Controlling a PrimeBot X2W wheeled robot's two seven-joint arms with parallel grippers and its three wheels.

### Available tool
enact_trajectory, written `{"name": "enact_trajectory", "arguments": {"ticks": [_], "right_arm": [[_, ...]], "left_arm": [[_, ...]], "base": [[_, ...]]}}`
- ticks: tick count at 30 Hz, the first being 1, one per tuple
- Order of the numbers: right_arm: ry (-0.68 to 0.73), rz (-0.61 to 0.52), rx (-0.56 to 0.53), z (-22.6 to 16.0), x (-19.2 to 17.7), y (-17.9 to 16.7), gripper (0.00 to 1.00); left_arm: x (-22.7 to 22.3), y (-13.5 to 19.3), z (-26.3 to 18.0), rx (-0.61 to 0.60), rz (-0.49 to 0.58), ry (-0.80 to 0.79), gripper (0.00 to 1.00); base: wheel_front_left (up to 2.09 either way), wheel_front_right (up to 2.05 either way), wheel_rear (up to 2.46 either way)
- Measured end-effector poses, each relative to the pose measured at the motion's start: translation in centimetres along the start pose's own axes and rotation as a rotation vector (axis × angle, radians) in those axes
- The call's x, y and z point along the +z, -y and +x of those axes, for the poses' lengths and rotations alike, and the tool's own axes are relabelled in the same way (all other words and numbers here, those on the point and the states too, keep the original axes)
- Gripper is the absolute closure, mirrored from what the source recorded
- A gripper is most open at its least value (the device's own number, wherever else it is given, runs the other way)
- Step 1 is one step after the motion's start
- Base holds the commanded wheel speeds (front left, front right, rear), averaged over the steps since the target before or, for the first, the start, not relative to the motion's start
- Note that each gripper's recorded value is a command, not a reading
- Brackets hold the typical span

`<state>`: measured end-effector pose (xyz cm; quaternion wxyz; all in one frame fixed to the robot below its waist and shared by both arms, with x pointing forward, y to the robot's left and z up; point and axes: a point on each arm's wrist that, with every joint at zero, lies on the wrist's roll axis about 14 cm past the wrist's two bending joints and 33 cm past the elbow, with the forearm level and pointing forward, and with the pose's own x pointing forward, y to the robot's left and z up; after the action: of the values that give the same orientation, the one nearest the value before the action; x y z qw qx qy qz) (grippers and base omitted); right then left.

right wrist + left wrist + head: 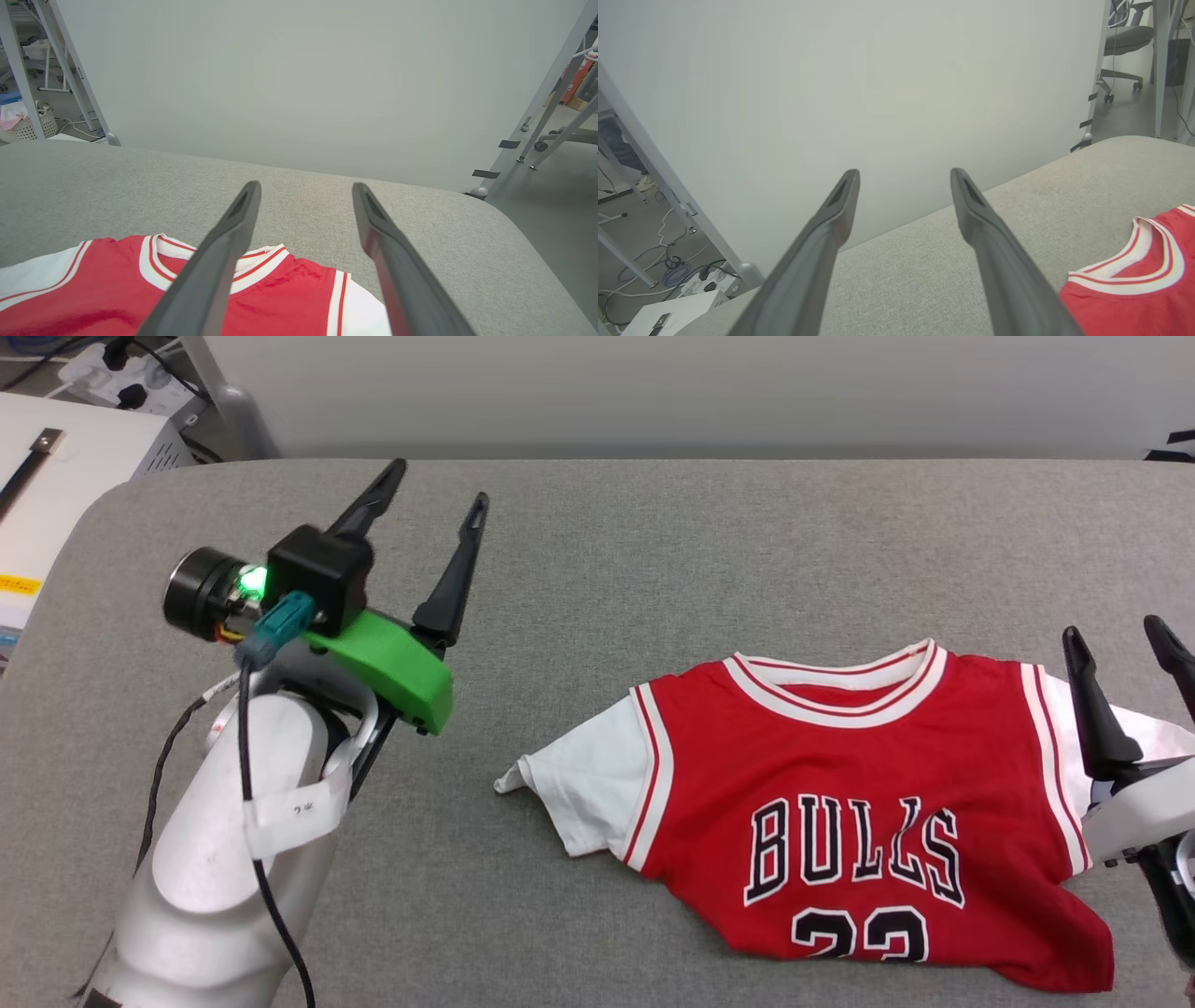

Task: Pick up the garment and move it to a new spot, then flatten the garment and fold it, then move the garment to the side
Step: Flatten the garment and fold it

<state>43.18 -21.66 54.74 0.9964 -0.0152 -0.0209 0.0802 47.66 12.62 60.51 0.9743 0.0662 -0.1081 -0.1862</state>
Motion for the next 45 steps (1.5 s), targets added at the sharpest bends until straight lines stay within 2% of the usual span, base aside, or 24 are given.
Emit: {"name": "enact_trajectory", "arguments": {"ticks": [4,8,15,21,22,29,36,37,38,45], "right_arm": [[-0.02,0.02,0.0,-0.7,-0.6,-0.5,0.0],[-0.04,0.033,-0.017,-1.4,-1.3,-0.4,0.0],[-0.072,0.05,-0.035,-2.0,-2.4,-0.3,0.0],[-0.094,0.054,-0.051,-2.3,-3.3,0.1,0.0],[-0.105,0.058,-0.06,-2.3,-3.9,0.3,0.0],[-0.118,0.064,-0.071,-1.9,-5.0,0.6,0.0],[-0.139,0.064,-0.085,-2.0,-6.1,1.0,0.0],[-0.141,0.062,-0.085,-2.0,-6.1,1.0,0.0],[-0.139,0.06,-0.083,-1.9,-6.1,1.0,0.0],[-0.112,0.057,-0.067,-1.2,-5.5,0.5,0.0]], "left_arm": [[-1.2,2.7,1.8,-0.143,-0.019,-0.153,0.0],[-4.1,4.6,2.1,-0.255,-0.07,-0.383,0.0],[-10.0,7.9,-0.5,-0.439,-0.06,-0.785,0.0],[-14.0,9.8,-2.8,-0.545,-0.02,-0.995,0.0],[-16.1,10.8,-4.3,-0.595,-0.014,-1.092,0.0],[-20.6,10.7,-6.5,-0.635,0.066,-1.223,0.0],[-21.7,10.8,-6.9,-0.663,0.095,-1.269,0.0],[-21.7,10.8,-6.9,-0.666,0.096,-1.269,0.56],[-21.7,10.8,-6.9,-0.667,0.097,-1.265,1.0],[-20.6,11.2,-6.5,-0.674,0.086,-1.161,1.0]], "base": [[0.0,0.0,0.0],[0.0,0.0,0.0],[0.0,0.0,0.0],[0.0,0.0,0.0],[0.0,0.0,0.0],[0.0,0.0,0.0],[0.0,0.0,0.0],[0.0,0.0,0.0],[0.0,0.0,0.0],[0.0,0.0,0.0]]}}
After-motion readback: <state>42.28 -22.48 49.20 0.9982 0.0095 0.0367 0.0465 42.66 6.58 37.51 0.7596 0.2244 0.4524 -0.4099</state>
